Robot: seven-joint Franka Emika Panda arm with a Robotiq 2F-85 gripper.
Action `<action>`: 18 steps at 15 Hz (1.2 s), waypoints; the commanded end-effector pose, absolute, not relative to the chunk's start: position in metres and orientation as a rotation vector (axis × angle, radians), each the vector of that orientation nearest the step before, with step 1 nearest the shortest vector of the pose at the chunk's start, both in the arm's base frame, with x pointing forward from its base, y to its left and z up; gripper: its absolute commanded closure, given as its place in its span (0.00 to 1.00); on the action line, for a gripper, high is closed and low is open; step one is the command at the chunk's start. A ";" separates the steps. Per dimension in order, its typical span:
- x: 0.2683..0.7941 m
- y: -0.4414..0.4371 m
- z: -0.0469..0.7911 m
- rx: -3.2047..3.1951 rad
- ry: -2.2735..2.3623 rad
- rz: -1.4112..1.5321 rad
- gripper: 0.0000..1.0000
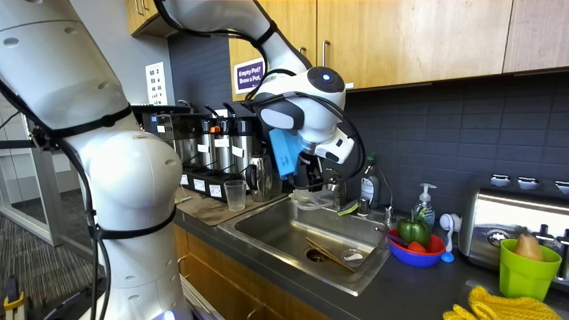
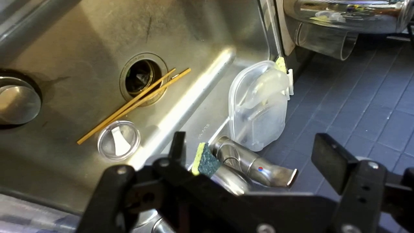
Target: Move the tap nozzle to the left
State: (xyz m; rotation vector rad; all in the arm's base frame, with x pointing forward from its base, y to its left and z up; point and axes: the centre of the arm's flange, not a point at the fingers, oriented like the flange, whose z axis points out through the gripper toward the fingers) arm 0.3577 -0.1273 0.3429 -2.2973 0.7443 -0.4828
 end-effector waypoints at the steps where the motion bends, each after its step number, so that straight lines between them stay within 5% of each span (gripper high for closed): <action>1: 0.358 -0.127 0.343 -2.297 0.744 -0.483 0.00; 18: 0.385 -0.201 0.330 -2.069 0.795 -0.699 0.00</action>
